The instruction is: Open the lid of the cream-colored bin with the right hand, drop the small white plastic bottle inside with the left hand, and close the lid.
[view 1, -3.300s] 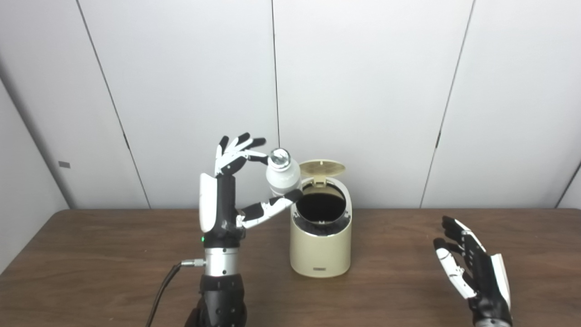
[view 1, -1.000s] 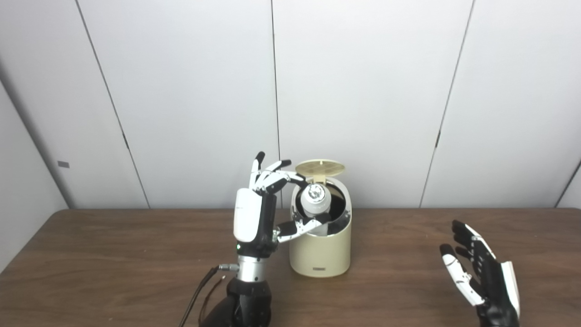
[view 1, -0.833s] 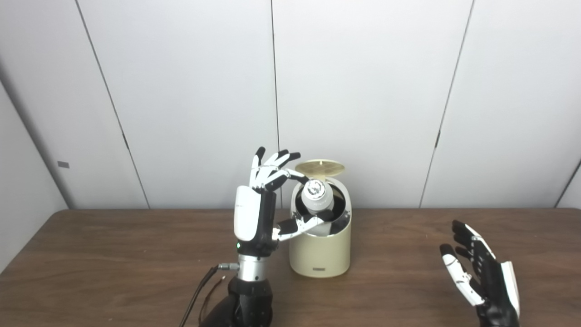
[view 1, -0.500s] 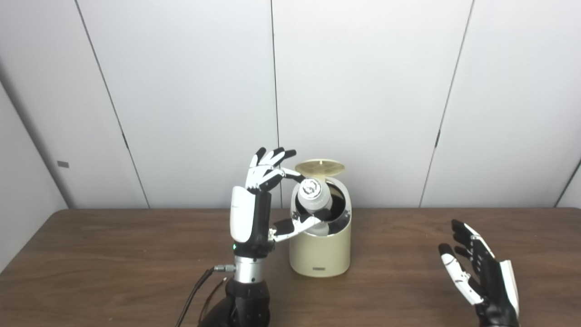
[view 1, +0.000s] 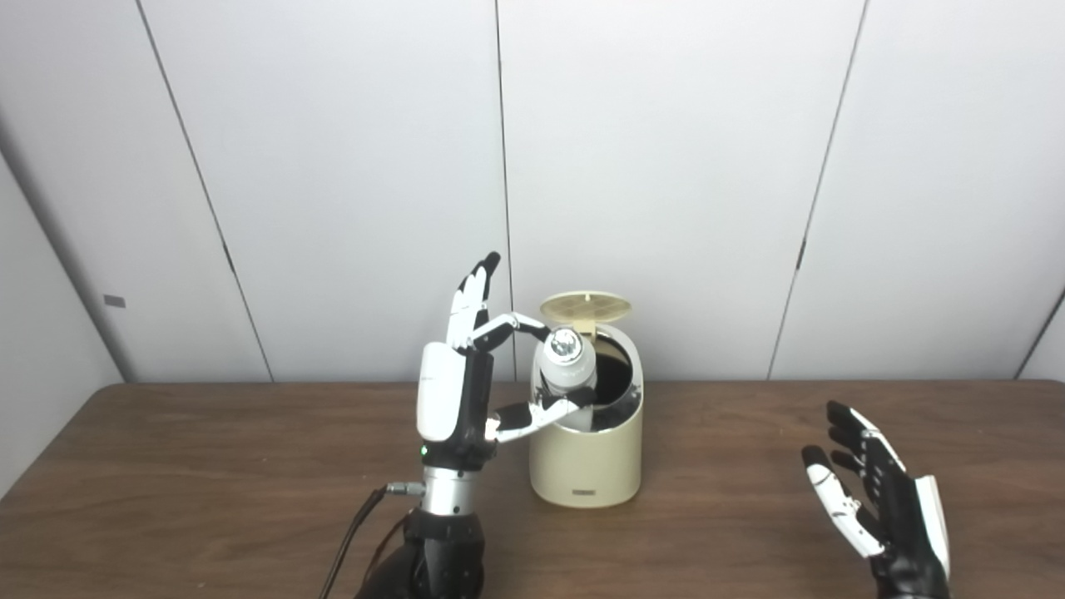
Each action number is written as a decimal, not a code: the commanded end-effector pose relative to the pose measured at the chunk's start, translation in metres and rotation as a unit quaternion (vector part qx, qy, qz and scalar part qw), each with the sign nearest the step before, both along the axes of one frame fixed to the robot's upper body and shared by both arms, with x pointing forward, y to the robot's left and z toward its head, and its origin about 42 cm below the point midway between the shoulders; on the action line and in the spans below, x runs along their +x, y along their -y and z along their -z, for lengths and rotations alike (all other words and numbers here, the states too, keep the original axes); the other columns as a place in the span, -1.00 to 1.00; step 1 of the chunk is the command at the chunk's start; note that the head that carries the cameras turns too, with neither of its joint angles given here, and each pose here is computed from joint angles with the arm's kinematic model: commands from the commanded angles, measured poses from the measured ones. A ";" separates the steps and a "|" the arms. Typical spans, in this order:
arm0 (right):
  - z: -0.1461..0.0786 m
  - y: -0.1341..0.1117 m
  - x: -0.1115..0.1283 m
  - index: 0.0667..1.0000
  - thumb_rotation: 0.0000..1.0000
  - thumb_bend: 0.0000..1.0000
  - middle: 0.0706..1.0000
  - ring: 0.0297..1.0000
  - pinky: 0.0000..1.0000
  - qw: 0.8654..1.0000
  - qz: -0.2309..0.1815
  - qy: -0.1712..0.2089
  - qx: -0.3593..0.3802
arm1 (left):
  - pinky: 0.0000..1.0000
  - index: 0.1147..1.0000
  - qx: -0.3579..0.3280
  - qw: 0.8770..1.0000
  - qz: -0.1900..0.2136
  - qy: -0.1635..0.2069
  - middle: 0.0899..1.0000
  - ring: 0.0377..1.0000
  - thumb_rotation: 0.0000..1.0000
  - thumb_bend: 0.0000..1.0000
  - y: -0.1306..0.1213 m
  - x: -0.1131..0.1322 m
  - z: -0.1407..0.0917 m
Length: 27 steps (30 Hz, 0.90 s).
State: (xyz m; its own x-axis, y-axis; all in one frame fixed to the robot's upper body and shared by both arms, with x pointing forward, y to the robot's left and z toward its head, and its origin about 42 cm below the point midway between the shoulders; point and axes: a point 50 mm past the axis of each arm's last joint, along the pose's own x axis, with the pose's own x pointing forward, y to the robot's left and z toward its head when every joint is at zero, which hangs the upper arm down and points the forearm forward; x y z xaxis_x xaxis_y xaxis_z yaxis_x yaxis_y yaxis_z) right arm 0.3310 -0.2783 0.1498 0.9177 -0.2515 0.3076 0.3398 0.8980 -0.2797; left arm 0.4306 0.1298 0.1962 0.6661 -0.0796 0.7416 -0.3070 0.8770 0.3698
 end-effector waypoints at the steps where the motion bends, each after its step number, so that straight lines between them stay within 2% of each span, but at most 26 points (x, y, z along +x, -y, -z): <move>1: -0.019 0.001 0.008 0.66 0.18 -0.59 0.69 0.69 0.61 0.999 -0.005 0.041 -0.004 | 1.00 -0.18 -0.003 1.000 0.012 0.027 1.00 1.00 -0.90 0.04 0.005 0.014 -0.025; 11: -0.016 0.003 0.006 0.64 0.15 -0.56 0.68 0.69 0.61 0.999 0.001 0.040 -0.008 | 1.00 -0.18 0.007 1.000 -0.009 -0.005 1.00 1.00 -0.90 0.04 0.006 0.027 -0.011; 23: -0.013 0.007 0.006 0.65 0.06 -0.54 0.69 0.70 0.63 0.999 0.007 0.038 -0.009 | 1.00 -0.18 0.010 1.000 -0.027 0.002 1.00 1.00 -0.90 0.04 0.010 0.033 -0.007; 27: -0.013 0.006 0.006 0.63 0.12 -0.53 0.67 0.68 0.60 0.999 0.007 0.043 -0.010 | 1.00 -0.16 0.016 1.000 -0.022 -0.003 1.00 1.00 -0.88 0.04 0.011 0.034 -0.007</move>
State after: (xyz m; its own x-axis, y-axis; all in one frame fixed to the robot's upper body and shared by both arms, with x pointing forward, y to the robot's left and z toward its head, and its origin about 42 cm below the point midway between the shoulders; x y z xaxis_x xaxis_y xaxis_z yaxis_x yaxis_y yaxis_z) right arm 0.3308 -0.2823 0.1428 0.9173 -0.2699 0.2928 0.3537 0.8901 -0.2876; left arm 0.4530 0.1256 0.1721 0.7402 -0.0555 0.6701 -0.3307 0.8377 0.4347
